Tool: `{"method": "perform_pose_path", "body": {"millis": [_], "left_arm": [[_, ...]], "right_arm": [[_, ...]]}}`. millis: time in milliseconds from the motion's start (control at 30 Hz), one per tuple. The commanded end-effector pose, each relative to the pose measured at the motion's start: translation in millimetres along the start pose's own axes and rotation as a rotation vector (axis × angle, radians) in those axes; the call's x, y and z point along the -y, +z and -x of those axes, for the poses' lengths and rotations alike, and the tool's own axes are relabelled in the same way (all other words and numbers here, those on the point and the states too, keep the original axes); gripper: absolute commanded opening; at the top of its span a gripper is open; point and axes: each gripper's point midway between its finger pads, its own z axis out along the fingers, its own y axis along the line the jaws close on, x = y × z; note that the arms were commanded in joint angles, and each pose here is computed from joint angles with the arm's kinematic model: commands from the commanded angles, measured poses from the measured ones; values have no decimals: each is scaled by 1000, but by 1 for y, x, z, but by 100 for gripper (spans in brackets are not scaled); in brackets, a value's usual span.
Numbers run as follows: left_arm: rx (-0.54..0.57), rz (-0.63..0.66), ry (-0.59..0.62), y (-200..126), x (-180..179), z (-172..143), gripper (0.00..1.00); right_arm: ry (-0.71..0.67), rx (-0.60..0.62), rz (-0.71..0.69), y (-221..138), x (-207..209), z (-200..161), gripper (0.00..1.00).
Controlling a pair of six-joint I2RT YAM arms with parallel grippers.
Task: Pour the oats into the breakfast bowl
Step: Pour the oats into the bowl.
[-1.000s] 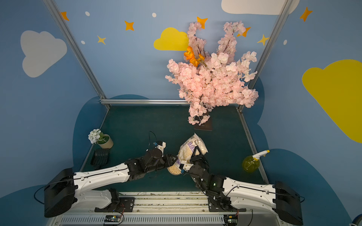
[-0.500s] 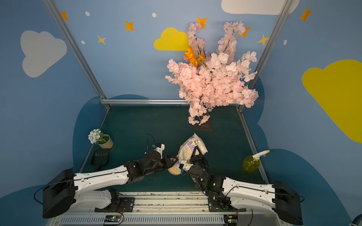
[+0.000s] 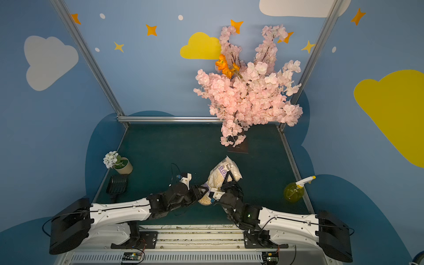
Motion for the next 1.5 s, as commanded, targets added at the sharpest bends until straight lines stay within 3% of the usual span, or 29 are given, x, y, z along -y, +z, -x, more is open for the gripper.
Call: {"method": "perform_pose_path", "body": {"millis": [0,300,967,1467], "left_arm": [[2,-54,-17,2,12,-1,42],[3,-22,-23,2,-5,-3,6],[-14,32,-27,15,-25,-12,3],[-19,22,-16,20,-20,-10,3]], "right_arm": [[271,-62,-83,-5,51,-26,0],[293,-60,-109,-5,63,-30,0],[301,-58,-126,-3,79,-35,0],[324,-55,-145,-5,89,-39,0]]}}
